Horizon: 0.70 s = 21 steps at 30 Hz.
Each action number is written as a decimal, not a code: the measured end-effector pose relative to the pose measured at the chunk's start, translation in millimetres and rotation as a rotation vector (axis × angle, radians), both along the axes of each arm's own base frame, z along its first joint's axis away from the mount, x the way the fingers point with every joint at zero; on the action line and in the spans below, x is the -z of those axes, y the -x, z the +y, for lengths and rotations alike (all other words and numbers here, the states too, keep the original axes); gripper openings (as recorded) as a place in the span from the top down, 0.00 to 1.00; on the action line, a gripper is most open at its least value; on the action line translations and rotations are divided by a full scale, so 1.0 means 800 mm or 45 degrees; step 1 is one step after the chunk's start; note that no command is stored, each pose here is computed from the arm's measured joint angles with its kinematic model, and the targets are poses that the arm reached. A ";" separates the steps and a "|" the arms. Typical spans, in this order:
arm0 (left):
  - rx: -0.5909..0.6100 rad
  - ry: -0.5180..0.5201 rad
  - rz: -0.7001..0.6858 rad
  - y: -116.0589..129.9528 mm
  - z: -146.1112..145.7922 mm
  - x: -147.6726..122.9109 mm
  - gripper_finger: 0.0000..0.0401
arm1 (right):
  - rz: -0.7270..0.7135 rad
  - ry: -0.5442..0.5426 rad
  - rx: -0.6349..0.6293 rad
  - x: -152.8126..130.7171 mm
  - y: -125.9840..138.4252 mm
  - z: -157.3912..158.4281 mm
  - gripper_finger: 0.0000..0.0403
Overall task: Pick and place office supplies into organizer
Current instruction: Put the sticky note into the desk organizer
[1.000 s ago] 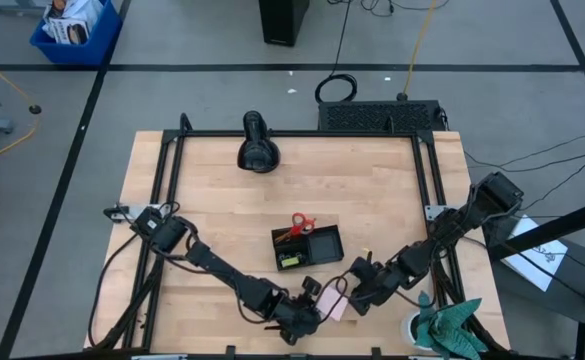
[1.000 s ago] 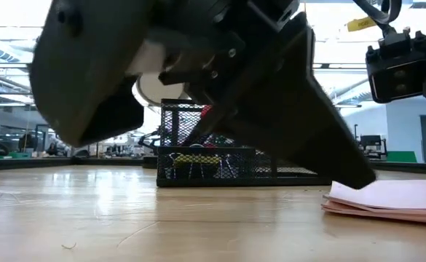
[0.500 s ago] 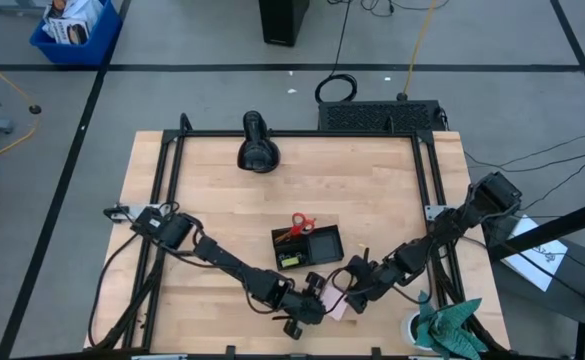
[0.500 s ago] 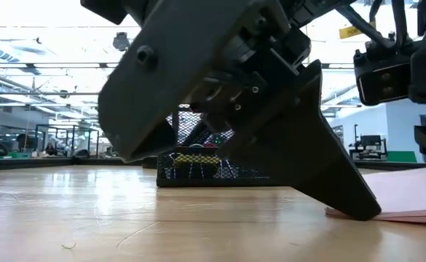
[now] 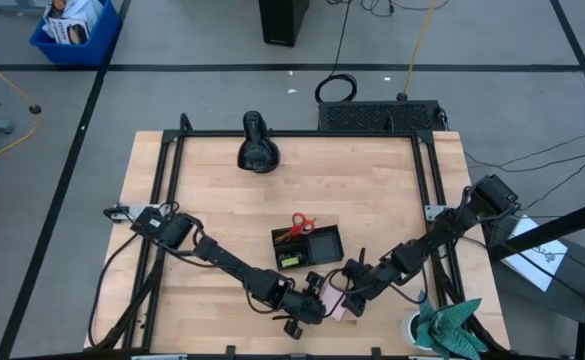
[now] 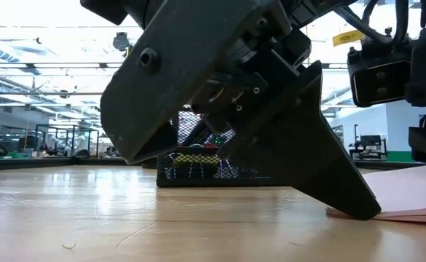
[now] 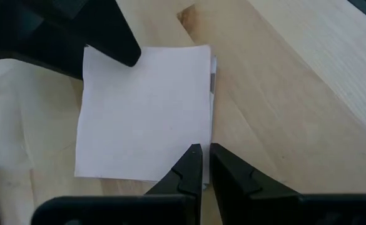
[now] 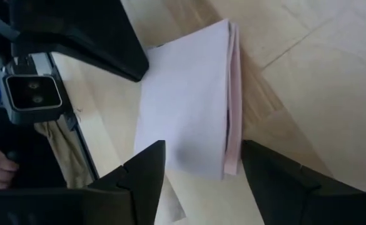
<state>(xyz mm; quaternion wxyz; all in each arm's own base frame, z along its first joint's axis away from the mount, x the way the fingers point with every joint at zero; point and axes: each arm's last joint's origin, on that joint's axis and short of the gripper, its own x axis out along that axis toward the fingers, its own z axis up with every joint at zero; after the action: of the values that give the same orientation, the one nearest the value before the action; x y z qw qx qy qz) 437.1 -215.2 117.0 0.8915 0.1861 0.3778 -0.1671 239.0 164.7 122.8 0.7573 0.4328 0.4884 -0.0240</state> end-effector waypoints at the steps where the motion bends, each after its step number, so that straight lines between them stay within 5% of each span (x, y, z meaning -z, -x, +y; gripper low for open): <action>1: 0.000 0.000 0.000 0.000 0.000 0.000 0.91 | -0.002 0.003 -0.010 0.000 0.000 0.000 0.51; 12: -0.004 0.001 0.003 0.000 0.000 0.000 0.91 | -0.082 0.083 -0.113 -0.001 -0.001 0.001 0.96; 21: -0.011 -0.111 0.022 0.011 -0.004 -0.010 0.91 | -0.244 0.168 -0.149 -0.014 -0.002 0.004 0.99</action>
<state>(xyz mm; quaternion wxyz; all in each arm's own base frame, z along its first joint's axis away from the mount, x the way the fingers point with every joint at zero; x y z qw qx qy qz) 427.9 -218.6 124.8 0.8799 0.2215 0.3933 -0.1482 240.7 168.2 133.9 0.8274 0.3532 0.4357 0.0294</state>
